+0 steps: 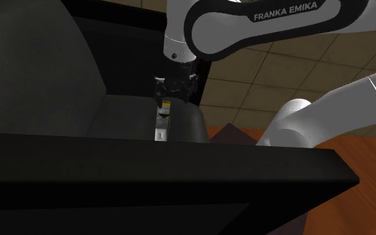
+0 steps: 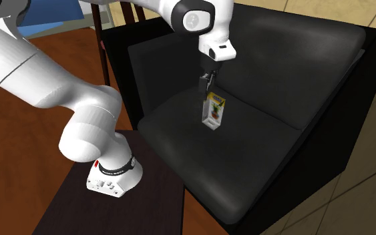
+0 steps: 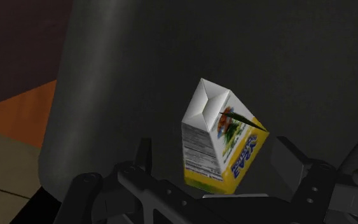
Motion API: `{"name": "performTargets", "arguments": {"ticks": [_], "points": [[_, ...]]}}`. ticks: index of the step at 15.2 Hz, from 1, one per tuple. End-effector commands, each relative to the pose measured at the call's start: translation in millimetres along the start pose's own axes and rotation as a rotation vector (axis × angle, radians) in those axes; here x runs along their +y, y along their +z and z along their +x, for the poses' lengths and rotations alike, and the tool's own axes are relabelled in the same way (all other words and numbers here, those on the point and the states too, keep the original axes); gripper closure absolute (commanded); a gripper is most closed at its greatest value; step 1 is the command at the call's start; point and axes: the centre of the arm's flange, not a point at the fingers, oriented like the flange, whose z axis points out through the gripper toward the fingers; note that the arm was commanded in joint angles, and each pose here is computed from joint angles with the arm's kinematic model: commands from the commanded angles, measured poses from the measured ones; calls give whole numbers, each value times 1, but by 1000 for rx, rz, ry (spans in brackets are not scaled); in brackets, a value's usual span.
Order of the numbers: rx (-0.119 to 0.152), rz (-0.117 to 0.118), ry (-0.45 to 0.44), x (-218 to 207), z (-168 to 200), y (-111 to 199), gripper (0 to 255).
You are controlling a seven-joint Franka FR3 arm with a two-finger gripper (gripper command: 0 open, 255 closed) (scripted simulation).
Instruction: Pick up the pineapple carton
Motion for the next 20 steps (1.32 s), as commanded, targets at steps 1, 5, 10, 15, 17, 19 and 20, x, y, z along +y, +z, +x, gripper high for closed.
{"name": "performTargets", "arguments": {"ticks": [1, 5, 10, 15, 17, 19, 20], "points": [[4, 6, 28, -23, 2, 12, 0], [4, 6, 28, -24, 2, 33, 0], [4, 6, 28, -24, 2, 52, 0], [4, 6, 29, -25, 2, 52, 255], [4, 6, 29, -25, 2, 52, 255], [4, 6, 29, -25, 2, 52, 255], [4, 6, 28, -24, 2, 52, 255]]}}
